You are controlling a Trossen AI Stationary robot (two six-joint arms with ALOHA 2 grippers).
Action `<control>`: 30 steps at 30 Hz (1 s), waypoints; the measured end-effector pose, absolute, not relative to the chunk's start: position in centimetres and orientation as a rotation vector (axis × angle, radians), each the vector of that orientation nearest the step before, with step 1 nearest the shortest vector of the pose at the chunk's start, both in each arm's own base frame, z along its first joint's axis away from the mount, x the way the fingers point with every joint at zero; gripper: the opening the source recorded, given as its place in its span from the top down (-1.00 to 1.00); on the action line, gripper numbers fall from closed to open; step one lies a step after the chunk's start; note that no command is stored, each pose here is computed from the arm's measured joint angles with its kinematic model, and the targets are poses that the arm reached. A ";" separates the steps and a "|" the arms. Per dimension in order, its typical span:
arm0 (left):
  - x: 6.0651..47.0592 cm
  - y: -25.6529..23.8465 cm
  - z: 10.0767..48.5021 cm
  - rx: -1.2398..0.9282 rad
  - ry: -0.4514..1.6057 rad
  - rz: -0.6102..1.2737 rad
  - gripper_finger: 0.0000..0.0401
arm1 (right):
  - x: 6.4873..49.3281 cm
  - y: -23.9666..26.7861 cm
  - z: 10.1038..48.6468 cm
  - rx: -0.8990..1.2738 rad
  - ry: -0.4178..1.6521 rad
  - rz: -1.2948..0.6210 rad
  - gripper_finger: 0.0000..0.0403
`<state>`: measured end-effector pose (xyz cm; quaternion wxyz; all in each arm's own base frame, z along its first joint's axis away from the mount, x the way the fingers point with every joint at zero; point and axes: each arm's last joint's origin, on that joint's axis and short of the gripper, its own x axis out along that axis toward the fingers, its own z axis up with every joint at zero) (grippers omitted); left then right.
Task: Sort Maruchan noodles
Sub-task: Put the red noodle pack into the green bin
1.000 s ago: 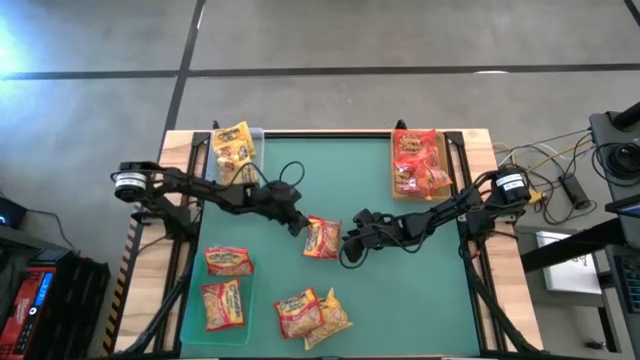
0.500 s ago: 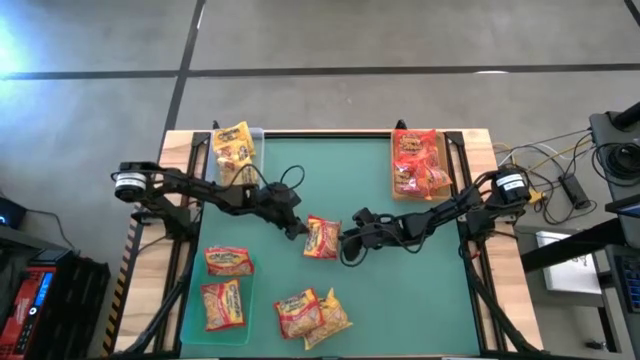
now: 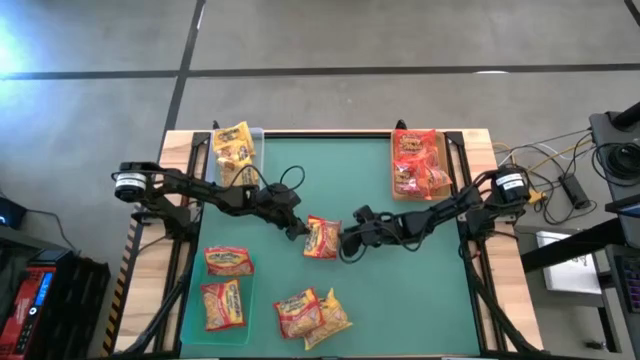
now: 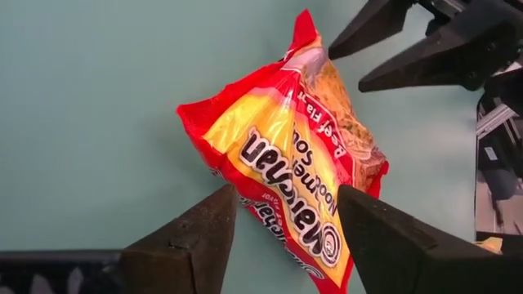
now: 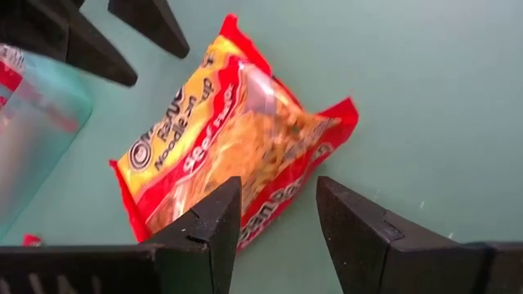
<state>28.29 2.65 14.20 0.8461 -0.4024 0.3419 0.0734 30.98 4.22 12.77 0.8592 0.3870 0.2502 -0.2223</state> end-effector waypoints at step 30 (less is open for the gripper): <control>28.4 -0.7 14.1 -1.064 0.690 0.333 0.01 | 31.6 3.3 11.0 0.561 0.583 -0.417 0.25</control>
